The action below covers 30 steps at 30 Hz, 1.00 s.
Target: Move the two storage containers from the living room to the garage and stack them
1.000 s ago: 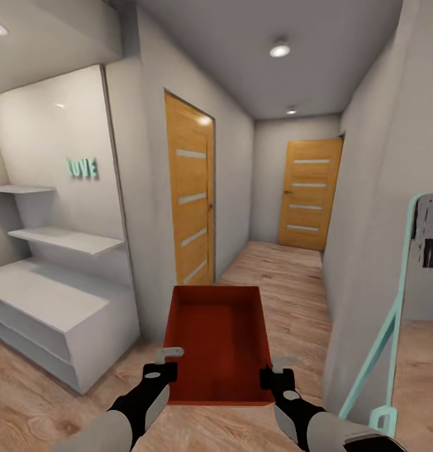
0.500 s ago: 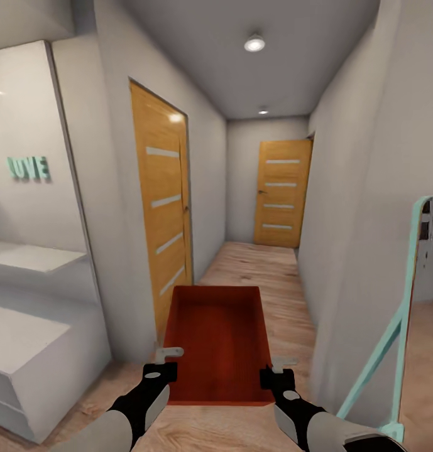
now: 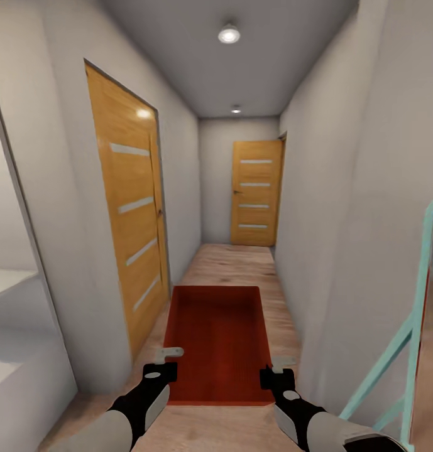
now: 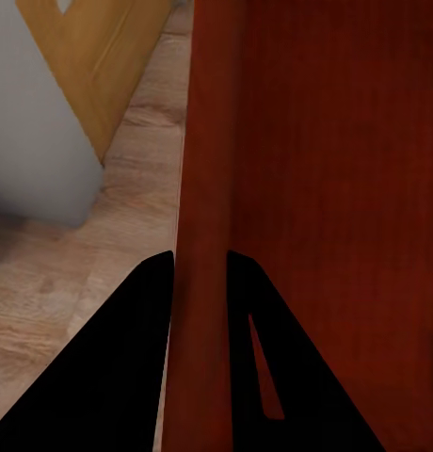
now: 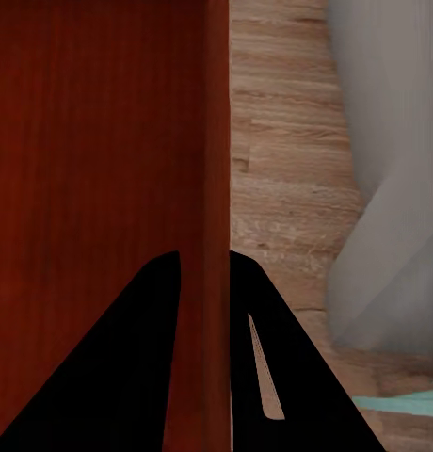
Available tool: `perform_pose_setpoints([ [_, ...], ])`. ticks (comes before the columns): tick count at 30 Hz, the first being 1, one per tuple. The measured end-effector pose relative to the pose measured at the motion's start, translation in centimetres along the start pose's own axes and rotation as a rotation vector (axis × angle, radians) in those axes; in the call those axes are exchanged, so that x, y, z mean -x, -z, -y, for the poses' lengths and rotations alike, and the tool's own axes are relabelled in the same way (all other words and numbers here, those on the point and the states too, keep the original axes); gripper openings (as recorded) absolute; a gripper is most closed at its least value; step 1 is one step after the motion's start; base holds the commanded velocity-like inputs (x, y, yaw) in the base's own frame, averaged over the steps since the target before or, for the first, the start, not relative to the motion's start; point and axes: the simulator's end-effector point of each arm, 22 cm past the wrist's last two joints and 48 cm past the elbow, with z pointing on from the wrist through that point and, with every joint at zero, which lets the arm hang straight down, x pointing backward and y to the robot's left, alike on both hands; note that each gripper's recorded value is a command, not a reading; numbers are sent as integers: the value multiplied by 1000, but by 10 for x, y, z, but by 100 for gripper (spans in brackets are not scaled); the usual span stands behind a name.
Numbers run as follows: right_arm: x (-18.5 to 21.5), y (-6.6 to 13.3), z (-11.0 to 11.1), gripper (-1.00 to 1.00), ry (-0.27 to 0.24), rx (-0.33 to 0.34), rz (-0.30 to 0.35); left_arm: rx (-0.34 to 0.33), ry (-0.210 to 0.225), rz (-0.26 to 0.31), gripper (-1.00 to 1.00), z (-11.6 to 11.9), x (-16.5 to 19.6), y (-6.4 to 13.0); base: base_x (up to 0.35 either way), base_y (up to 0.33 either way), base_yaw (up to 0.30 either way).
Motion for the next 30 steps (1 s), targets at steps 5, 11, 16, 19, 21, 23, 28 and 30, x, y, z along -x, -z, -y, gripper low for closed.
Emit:
perform_pose_setpoints([
  [5,0,0,0,-100,0,0,-1,0,0,-1,-100,0,0,0,321,172,-88],
  [11,0,0,0,-100,0,0,-1,0,0,-1,-100,0,0,0,321,143,-7],
  [16,0,0,0,-100,0,0,-1,0,0,-1,-100,0,0,0,321,23,-1],
  [19,0,0,0,-100,0,0,-1,0,0,-1,-100,0,0,0,321,4,0],
  [21,0,0,0,-100,0,1,-1,0,0,-1,-100,0,0,0,321,1,0],
  [23,0,0,0,-100,0,0,-1,0,0,-1,-100,0,0,0,321,0,0],
  [28,0,0,0,-100,0,0,-1,0,0,-1,-100,0,0,0,321,0,-4],
  [30,0,0,0,-100,0,0,-1,0,0,-1,-100,0,0,0,321,0,-109],
])
